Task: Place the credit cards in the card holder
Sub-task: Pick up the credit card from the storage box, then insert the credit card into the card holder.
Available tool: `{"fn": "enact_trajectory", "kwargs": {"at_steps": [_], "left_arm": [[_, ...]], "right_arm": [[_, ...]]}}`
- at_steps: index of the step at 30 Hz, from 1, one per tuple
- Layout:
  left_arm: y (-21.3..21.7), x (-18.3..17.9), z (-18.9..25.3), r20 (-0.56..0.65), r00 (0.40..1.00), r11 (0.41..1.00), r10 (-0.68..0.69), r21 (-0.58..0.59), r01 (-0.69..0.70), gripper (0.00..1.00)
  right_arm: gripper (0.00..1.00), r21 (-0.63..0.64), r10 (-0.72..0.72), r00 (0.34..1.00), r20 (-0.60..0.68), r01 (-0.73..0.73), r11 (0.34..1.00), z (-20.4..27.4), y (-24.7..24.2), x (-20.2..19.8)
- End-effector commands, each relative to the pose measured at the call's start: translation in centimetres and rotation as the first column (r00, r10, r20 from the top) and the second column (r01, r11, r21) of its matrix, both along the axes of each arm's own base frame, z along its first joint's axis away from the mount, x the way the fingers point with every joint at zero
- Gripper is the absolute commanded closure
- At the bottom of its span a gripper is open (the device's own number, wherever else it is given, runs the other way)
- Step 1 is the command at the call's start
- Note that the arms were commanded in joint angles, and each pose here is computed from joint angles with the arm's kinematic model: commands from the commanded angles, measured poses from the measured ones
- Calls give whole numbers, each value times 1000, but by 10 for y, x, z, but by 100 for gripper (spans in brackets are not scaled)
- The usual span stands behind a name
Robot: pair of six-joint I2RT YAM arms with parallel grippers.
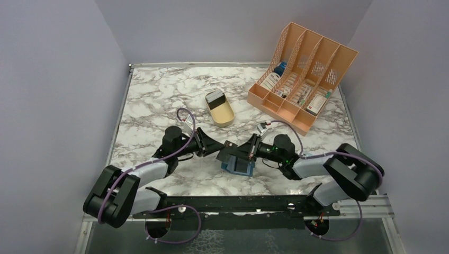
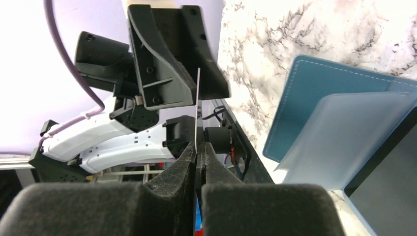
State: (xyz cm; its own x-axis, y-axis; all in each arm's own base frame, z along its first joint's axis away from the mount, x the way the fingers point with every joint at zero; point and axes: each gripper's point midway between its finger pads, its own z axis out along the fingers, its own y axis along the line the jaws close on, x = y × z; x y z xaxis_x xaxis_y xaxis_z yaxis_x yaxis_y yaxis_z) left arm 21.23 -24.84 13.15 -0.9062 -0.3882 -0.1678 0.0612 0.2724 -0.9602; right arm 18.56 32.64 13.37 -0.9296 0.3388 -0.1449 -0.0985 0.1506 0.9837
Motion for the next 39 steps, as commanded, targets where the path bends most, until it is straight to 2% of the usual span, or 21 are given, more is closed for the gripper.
{"fn": "enact_trajectory", "kwargs": {"at_steps": [1,6,8,11,15,22,29,33,39], "left_arm": [[-3,1,-1,41,999,1000,-20,9,20,61],[-3,-2,-17,31,998,997,-58,50,56,56],[-3,-3,-26,22,997,995,-70,79,68,55],[-4,-5,-38,14,996,989,-91,116,89,55],[-6,-7,-48,13,994,981,-113,162,109,54],[-11,-6,-55,35,988,959,-149,250,136,52],[4,0,-73,35,988,882,-152,455,120,54],[10,3,-71,55,990,870,-131,485,88,61],[12,-1,-80,32,990,859,-139,501,104,66]], "right_arm": [[99,-147,-65,991,115,82,986,-6,-16,9],[99,-347,-114,969,217,186,919,1,-46,17],[99,-437,-123,961,246,224,871,-1,-62,18],[99,-591,-164,958,236,275,758,-13,-94,16],[99,-689,-188,951,245,307,656,-21,-126,9],[99,-774,-181,947,265,321,546,-26,-144,15],[99,-777,-129,957,260,287,560,-31,-129,22],[99,-757,-110,960,258,271,595,-34,-118,24],[99,-743,-111,961,253,267,614,-39,-113,25]]}}
